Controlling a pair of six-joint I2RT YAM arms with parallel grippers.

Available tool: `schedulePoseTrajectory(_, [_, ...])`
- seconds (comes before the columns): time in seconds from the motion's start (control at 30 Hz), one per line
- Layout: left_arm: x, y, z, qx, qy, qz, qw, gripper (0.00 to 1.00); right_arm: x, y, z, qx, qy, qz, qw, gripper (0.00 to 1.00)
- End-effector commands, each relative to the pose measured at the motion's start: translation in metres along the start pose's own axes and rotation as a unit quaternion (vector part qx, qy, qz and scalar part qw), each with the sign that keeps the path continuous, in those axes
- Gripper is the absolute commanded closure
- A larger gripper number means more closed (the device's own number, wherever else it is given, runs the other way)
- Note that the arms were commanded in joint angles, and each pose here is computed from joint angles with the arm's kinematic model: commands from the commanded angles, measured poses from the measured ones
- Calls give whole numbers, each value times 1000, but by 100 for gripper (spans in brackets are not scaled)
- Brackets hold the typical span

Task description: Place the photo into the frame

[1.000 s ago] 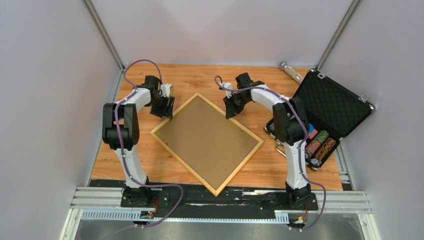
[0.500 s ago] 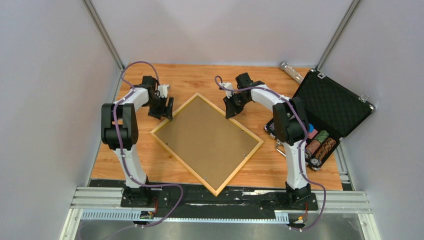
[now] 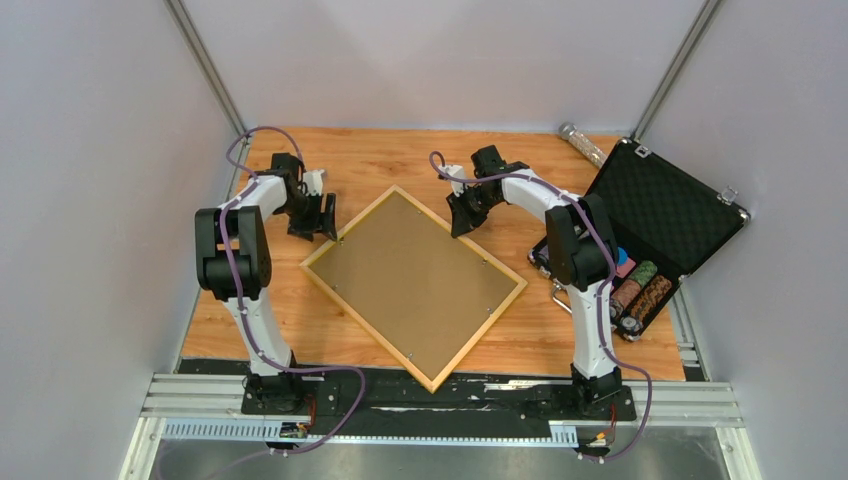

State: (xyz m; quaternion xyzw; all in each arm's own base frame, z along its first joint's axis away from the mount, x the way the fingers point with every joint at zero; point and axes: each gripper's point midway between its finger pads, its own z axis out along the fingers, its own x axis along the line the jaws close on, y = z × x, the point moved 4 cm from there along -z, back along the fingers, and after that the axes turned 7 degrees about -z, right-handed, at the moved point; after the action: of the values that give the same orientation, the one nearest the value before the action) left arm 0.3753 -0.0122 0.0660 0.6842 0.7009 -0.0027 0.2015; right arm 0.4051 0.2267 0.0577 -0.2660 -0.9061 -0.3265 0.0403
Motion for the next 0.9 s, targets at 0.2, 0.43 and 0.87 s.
schedulePoseTrajectory(0.2, [-12,10,-15,-29,-29,-9,999,24,0,-57,19,94,10,31,995,98])
schedulePoseTrajectory(0.43, [-19,12,-10,-31,-21,5,999,24,0,-57,19,94,10,32,995,98])
schedulePoseTrajectory(0.87, [-14,10,5,-29,13,21,999,27,0,-57,18,94,9,31,995,98])
